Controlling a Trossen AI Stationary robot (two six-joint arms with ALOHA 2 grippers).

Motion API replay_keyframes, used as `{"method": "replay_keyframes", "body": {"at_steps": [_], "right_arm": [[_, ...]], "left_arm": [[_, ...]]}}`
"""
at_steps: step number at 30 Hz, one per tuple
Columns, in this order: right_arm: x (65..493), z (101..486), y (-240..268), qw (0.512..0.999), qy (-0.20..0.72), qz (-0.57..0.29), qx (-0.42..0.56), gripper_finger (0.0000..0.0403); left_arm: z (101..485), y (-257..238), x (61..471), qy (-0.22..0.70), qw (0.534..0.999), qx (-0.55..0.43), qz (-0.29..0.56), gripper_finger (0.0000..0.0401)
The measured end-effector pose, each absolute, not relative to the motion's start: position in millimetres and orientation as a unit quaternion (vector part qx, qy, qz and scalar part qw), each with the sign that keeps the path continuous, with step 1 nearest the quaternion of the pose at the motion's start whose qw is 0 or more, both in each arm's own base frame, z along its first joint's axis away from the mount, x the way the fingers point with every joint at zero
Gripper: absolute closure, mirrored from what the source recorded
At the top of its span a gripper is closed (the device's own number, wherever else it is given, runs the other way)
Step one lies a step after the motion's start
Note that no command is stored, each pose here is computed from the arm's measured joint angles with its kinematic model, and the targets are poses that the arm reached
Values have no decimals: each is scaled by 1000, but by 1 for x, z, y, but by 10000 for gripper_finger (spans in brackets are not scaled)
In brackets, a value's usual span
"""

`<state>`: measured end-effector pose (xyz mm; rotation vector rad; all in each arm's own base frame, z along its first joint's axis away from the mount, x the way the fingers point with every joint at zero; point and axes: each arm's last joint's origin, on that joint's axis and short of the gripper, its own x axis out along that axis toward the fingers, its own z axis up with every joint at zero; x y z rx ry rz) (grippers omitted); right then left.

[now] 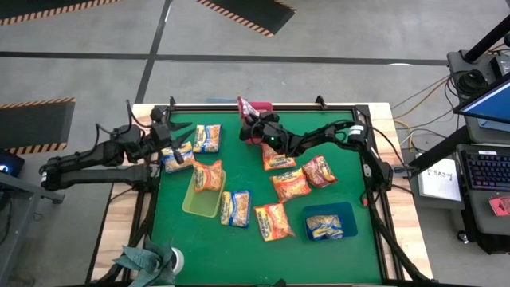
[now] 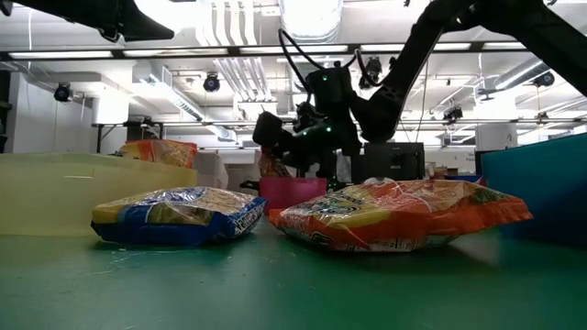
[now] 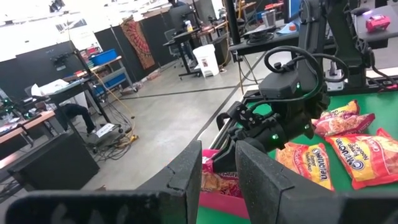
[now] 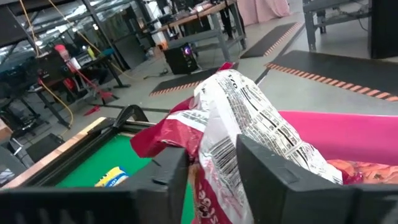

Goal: Sort Maruchan noodles
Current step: Put the noodle pack into the red bin

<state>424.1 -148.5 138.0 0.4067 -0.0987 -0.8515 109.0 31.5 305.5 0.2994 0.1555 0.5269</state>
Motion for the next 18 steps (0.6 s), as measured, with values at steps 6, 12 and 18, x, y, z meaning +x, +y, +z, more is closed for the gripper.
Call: {"method": "replay_keyframes", "body": {"at_steps": [6,12,18], "right_arm": [[418,154,-146,887,5,-419,192,236],[402,188,-140,895,92,-402,169,213],[376,231,-128,906,166,-358,155,211]], "left_arm": [[303,33,115,88,951,148,257,320],[301,35,127,95,950,149,256,320],[296,38,144,107,950,142,255,320]]}}
